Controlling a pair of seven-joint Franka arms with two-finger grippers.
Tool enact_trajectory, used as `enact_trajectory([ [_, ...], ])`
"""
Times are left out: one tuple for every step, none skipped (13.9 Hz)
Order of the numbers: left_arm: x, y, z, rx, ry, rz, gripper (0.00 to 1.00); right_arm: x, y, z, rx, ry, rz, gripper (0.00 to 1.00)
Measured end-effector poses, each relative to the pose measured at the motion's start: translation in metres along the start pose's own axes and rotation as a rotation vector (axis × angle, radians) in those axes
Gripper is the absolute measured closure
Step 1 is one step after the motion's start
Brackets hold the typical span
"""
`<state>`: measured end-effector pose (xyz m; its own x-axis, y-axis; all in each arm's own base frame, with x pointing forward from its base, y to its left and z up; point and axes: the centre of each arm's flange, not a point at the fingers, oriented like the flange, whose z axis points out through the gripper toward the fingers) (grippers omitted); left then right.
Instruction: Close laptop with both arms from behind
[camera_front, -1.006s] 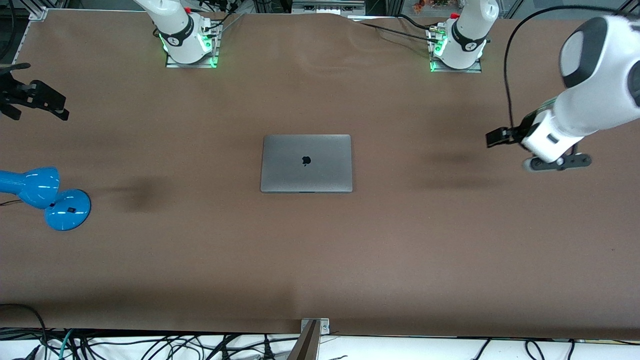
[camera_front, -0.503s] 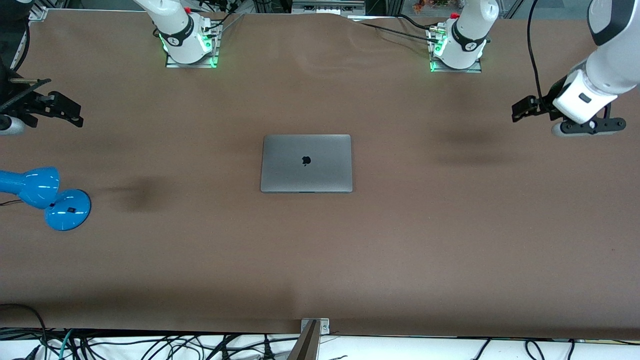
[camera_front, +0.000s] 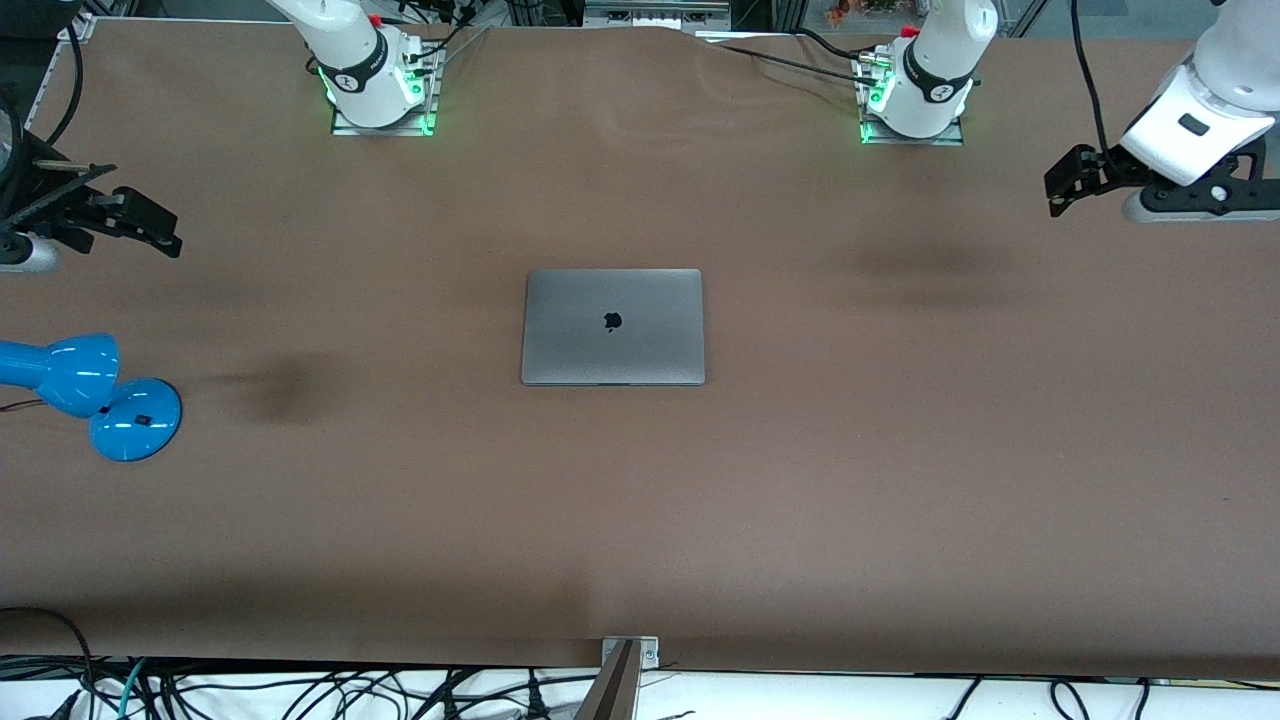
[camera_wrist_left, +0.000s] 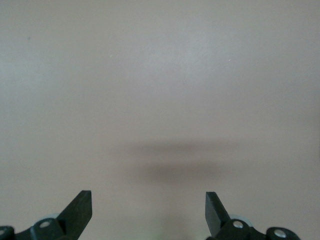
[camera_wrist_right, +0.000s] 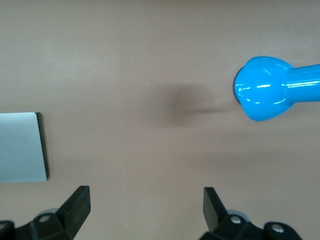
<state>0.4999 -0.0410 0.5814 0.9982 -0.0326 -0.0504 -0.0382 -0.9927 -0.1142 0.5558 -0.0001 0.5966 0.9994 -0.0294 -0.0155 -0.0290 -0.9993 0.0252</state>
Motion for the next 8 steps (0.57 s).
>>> enact_trajectory([
  [0.010, 0.005, 0.003, -0.004, -0.005, 0.011, 0.00, 0.000, 0.000, 0.000, 0.006, -0.001, 0.002, 0.00],
  [0.023, 0.006, 0.008, -0.011, -0.013, 0.016, 0.00, 0.000, 0.000, 0.001, 0.009, -0.002, 0.004, 0.00],
  [0.034, 0.005, 0.013, -0.018, -0.021, 0.017, 0.00, 0.000, 0.001, 0.001, 0.009, -0.002, 0.005, 0.00],
  [0.043, 0.004, 0.017, -0.024, -0.026, 0.018, 0.00, 0.000, 0.001, 0.001, 0.009, -0.002, 0.007, 0.00],
  [0.048, 0.004, 0.019, -0.027, -0.028, 0.018, 0.00, 0.000, 0.002, 0.001, 0.009, -0.002, 0.008, 0.00],
  [0.051, 0.000, 0.018, -0.029, -0.027, 0.013, 0.00, 0.000, 0.002, 0.001, 0.009, -0.002, 0.008, 0.00],
  [0.052, -0.005, 0.017, -0.031, -0.023, 0.004, 0.00, 0.000, 0.002, 0.001, 0.010, -0.002, 0.008, 0.00],
  [0.052, -0.010, 0.014, -0.031, -0.018, -0.004, 0.00, 0.000, 0.002, 0.001, 0.010, -0.002, 0.008, 0.00],
])
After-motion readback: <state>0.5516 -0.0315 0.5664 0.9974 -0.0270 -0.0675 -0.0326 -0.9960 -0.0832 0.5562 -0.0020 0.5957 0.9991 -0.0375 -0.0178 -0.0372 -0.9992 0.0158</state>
